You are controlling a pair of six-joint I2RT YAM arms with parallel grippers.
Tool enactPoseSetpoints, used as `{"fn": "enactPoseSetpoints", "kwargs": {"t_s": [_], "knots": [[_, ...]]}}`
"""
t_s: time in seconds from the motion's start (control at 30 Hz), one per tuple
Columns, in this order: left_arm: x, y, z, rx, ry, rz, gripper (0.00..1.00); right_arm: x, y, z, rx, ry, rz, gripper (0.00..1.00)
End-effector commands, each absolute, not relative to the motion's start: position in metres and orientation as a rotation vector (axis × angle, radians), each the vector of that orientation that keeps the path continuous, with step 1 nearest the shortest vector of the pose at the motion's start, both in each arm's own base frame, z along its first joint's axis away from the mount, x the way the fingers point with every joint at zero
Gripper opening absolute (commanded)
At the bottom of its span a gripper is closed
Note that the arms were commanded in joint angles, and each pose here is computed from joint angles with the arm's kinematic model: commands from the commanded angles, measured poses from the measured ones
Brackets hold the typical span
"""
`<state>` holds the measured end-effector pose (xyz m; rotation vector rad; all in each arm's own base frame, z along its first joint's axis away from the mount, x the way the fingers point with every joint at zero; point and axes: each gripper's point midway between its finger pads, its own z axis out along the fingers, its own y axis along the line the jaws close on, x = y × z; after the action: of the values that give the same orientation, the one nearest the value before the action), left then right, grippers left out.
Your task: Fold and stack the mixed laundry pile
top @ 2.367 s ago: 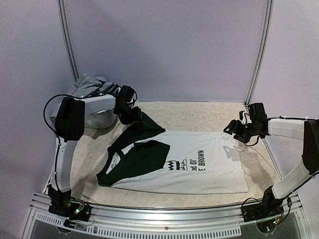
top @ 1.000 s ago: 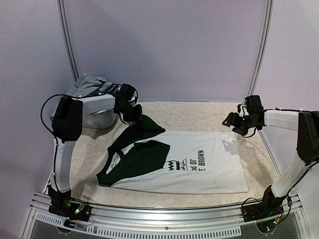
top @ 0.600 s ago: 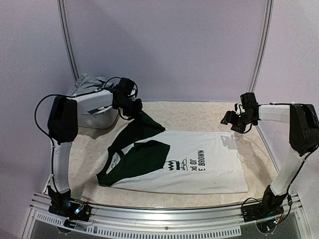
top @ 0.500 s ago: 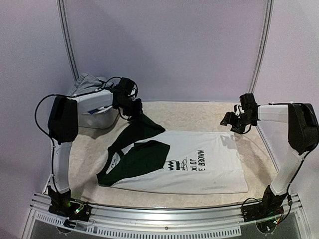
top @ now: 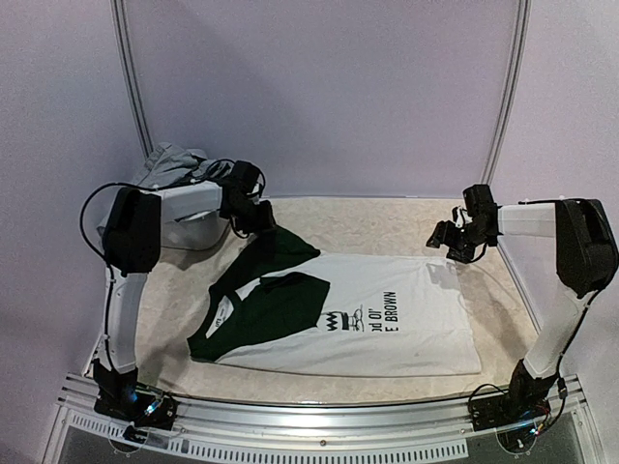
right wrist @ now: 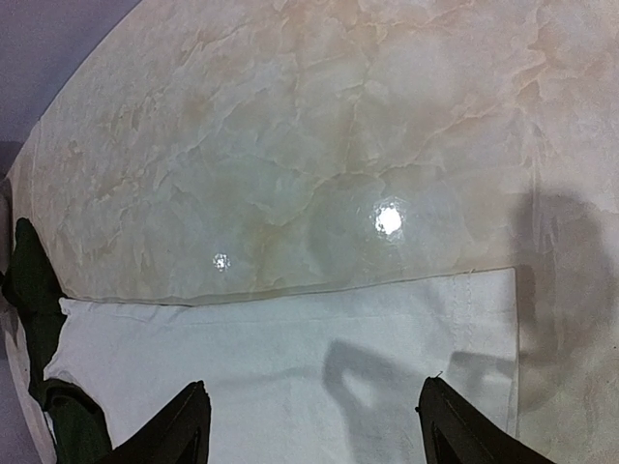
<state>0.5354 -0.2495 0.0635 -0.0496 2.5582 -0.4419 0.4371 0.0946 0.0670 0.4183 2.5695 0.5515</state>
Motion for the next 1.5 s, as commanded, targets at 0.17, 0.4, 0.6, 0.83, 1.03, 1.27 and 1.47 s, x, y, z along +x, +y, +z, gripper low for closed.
{"fn": "enactPoseSetpoints", "kwargs": {"t_s": [0.17,0.4,0.6,0.83,1.03,1.27,1.47], "knots": [[0.564,-0.195,0.041,-0.137,2.620,-0.310,0.49,0.438,0.103,0.061,0.388,2.584,0.588,0.75],[0.583,-0.193,0.021,-0.177,2.667,-0.340,0.49,0.439,0.103,0.061,0.382,2.582,0.586,0.75],[0.576,-0.206,-0.002,-0.202,2.740,-0.422,0.46,0.441,0.102,0.059,0.385,2.582,0.582,0.75],[0.566,-0.211,-0.017,-0.202,2.784,-0.424,0.39,0.445,0.104,0.056,0.383,2.581,0.592,0.75],[0.568,-0.221,-0.015,-0.186,2.773,-0.442,0.27,0.448,0.106,0.050,0.384,2.591,0.606,0.75],[0.582,-0.227,-0.005,-0.170,2.702,-0.478,0.00,0.448,0.105,0.047,0.382,2.596,0.601,0.75],[0.589,-0.230,0.037,-0.155,2.597,-0.520,0.00,0.456,0.088,0.054,0.447,2.567,0.558,0.74]]}}
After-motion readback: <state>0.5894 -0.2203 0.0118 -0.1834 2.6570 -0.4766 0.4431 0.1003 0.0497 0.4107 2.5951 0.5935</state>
